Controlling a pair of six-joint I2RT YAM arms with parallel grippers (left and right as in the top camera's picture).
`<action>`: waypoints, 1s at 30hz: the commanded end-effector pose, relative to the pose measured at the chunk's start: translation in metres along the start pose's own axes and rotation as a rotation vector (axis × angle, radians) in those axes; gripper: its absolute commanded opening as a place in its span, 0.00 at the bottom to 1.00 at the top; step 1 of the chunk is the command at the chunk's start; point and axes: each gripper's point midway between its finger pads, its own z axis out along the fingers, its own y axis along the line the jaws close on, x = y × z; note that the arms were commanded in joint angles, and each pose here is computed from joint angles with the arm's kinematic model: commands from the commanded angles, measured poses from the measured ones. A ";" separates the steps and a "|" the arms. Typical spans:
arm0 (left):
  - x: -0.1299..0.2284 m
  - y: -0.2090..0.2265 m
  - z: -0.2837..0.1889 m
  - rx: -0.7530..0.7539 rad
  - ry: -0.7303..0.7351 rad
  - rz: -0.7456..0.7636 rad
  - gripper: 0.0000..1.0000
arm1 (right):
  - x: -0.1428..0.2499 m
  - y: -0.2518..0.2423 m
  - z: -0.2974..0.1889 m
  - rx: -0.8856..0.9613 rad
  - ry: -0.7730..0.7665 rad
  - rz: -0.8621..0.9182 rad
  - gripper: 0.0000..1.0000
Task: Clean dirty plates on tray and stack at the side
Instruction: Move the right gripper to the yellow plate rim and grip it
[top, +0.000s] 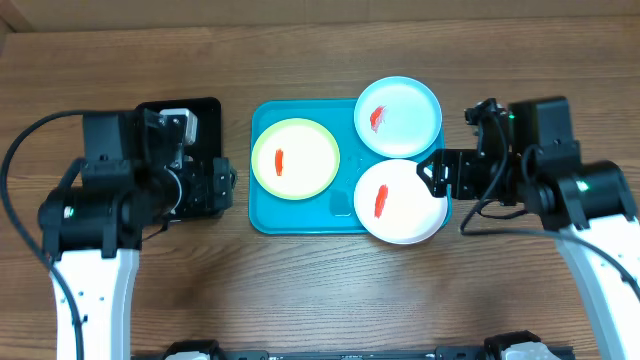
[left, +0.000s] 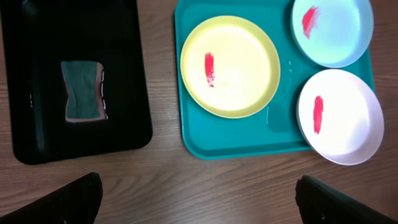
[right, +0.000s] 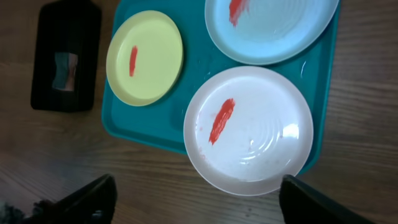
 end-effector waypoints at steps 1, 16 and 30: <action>-0.009 0.010 0.004 -0.051 -0.003 -0.059 1.00 | -0.005 0.002 0.012 -0.017 0.034 0.071 0.81; -0.007 0.054 0.000 -0.308 -0.007 -0.242 1.00 | -0.015 0.026 0.109 0.092 0.111 0.109 0.64; -0.007 0.054 0.000 -0.306 -0.006 -0.242 1.00 | -0.048 0.038 0.209 0.174 0.191 0.071 0.51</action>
